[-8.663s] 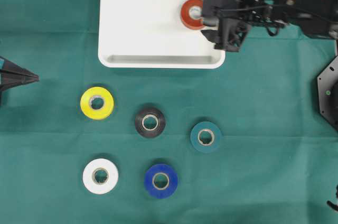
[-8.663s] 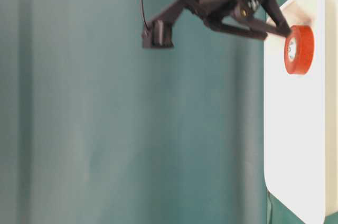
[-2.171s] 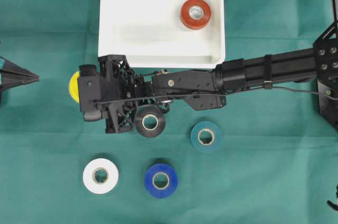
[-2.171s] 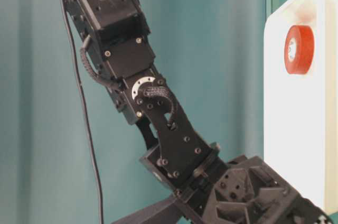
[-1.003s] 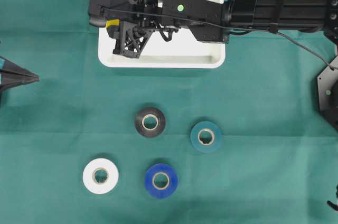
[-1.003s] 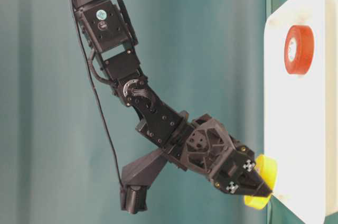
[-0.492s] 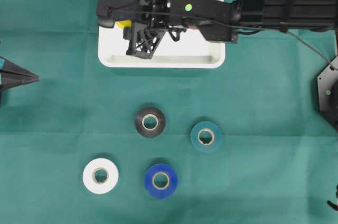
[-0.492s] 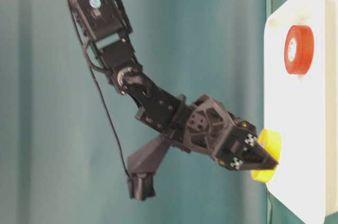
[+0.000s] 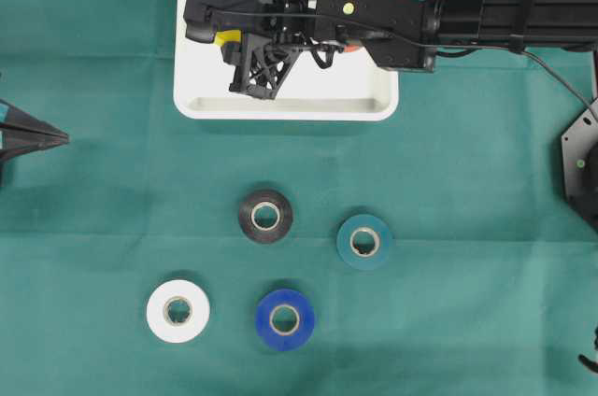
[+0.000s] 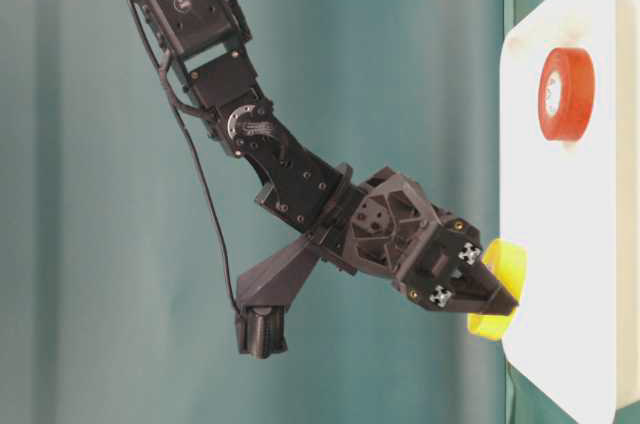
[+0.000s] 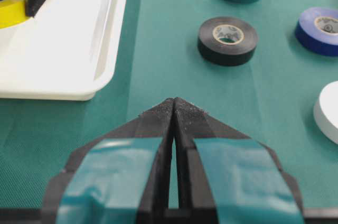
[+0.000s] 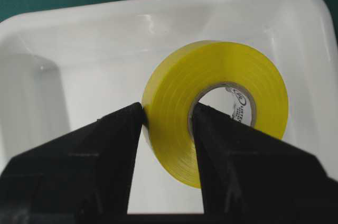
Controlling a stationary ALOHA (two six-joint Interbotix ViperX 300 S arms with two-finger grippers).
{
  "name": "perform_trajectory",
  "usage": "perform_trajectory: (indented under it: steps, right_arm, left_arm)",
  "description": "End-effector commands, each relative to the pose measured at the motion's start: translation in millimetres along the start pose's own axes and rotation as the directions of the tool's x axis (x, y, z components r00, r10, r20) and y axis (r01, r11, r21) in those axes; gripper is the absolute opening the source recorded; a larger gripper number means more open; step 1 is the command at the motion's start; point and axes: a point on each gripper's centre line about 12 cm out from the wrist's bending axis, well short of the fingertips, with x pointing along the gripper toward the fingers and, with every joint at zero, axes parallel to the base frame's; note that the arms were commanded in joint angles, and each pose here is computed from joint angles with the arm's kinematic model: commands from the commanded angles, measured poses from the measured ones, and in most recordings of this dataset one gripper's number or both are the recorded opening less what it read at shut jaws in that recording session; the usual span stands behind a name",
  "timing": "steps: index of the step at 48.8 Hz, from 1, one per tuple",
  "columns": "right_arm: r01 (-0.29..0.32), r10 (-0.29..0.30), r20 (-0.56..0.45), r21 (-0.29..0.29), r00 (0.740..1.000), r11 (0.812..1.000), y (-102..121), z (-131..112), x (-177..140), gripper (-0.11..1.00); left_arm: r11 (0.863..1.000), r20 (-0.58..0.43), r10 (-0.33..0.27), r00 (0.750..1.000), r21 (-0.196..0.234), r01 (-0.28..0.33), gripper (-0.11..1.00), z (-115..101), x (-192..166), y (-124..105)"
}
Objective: Put the tape into the white case with the right arm.
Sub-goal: 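Lower the yellow tape into the tray and release it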
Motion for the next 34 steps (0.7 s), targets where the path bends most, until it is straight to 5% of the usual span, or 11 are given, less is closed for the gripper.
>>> perform_trajectory:
  steps: [1, 26, 34]
  right_arm:
    - [-0.001, 0.001, 0.066, 0.009, 0.998, 1.000, -4.3, 18.6, -19.0, 0.03]
    - [0.005, -0.006, 0.048, 0.013, 0.999, 1.000, -7.7, 13.6, -11.3, 0.03]
    - [0.005, -0.006, 0.049, 0.013, 0.999, 1.000, -7.8, 14.0, -12.0, 0.35]
  left_arm:
    - [1.000, 0.009, 0.001, 1.000, 0.000, -0.001, 0.00, 4.3, 0.3, 0.1]
    - [1.000, 0.009, 0.000, 1.000, 0.000, 0.000, 0.00, 4.3, 0.3, -0.1]
    - [1.000, 0.009, 0.001, 1.000, 0.000, -0.001, 0.00, 4.3, 0.3, 0.1]
